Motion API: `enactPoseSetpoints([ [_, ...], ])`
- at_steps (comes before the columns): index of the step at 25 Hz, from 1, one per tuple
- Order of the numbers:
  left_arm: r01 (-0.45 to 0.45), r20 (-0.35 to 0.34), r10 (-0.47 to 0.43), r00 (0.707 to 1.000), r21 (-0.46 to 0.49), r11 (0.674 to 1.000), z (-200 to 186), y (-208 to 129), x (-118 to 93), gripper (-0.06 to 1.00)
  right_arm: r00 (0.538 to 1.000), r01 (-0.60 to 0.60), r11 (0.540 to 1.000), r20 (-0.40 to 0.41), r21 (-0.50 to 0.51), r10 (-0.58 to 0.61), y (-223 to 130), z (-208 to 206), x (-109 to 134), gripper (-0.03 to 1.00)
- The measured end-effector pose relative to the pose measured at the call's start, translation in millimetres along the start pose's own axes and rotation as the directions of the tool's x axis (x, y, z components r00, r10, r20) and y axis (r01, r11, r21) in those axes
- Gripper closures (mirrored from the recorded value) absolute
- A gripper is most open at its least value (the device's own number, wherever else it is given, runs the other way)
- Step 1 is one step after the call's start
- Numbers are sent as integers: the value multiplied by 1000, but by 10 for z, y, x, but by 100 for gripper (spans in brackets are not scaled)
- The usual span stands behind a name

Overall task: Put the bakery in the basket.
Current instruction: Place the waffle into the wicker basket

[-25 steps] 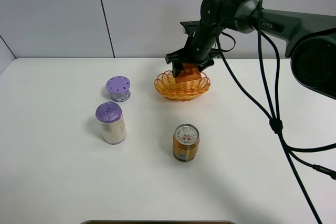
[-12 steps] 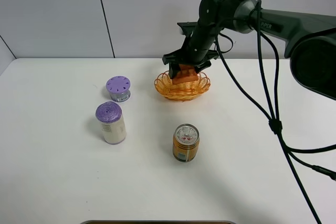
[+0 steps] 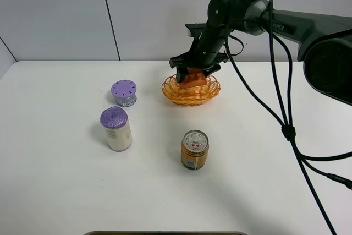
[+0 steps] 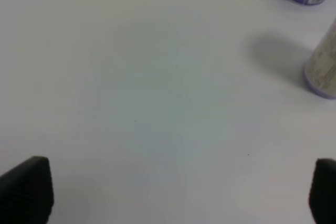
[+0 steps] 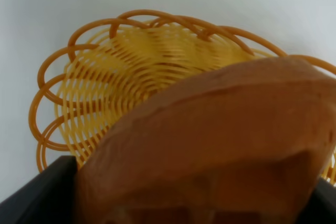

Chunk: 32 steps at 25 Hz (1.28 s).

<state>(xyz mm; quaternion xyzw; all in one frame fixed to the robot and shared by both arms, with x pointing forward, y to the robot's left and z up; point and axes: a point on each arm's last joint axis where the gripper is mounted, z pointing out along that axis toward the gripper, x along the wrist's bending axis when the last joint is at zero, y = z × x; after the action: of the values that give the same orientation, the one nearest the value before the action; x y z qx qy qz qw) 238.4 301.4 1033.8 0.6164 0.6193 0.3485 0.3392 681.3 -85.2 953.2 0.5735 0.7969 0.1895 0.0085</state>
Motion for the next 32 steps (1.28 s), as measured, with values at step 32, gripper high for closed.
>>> enactPoseSetpoints([
  [32,0,0,0,1000,0,1000,0,0,0,-5,1000,-2,995,21,95,0,-87,-4,-19,14],
])
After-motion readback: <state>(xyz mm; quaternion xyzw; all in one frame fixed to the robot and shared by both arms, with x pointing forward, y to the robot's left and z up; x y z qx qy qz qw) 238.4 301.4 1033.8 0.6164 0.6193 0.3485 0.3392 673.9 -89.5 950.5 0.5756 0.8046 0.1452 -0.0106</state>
